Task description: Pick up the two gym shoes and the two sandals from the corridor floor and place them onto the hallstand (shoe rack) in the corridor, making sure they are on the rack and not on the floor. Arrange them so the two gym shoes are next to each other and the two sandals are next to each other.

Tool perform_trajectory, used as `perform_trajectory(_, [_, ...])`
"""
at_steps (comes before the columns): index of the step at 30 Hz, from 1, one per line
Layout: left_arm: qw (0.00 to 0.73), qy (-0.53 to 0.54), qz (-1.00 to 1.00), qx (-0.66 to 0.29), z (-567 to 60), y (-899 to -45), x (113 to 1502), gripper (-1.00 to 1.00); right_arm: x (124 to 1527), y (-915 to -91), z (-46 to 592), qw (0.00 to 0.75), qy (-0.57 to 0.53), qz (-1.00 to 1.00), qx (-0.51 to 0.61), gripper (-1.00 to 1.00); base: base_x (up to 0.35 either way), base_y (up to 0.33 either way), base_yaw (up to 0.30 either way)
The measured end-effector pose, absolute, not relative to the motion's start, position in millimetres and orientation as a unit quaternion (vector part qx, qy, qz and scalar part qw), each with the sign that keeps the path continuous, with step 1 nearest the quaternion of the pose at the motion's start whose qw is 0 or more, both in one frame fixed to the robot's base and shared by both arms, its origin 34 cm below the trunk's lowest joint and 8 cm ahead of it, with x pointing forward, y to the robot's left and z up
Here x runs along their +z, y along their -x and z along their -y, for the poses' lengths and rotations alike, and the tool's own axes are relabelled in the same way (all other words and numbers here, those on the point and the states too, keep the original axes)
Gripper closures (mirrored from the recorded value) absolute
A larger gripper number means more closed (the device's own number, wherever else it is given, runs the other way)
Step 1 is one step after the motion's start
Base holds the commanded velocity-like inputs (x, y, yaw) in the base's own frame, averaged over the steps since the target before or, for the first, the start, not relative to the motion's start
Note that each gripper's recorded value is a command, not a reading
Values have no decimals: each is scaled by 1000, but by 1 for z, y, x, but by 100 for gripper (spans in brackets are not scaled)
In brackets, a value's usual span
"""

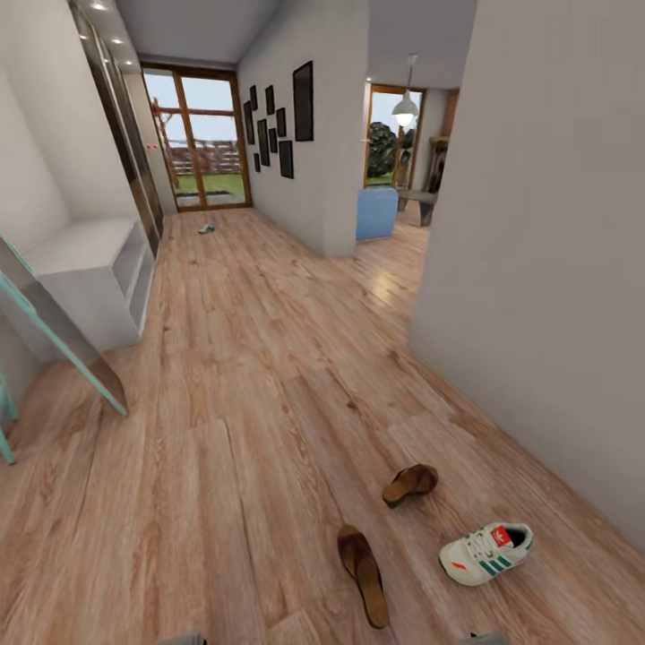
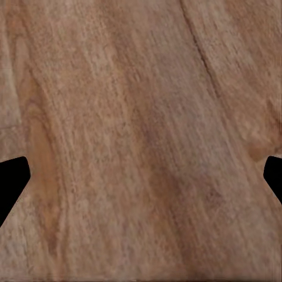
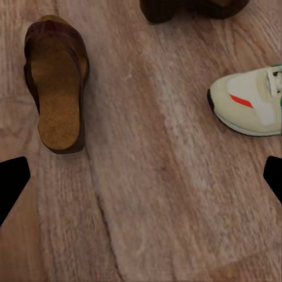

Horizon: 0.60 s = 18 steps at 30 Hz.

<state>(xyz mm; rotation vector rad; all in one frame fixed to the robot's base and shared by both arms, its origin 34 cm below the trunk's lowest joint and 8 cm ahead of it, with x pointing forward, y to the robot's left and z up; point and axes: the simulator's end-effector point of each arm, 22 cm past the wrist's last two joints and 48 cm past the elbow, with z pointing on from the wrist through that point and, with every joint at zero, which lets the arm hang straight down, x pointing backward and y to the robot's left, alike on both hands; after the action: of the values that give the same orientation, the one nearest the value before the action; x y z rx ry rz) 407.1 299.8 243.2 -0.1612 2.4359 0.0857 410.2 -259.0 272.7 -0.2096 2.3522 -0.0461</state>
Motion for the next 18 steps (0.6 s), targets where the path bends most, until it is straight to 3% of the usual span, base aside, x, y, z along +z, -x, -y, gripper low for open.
perform_trajectory(18, [343,62,-937,33,-300,-407,243,-100,273,-410,259,380,82,-921,-18,-100,0,0,279])
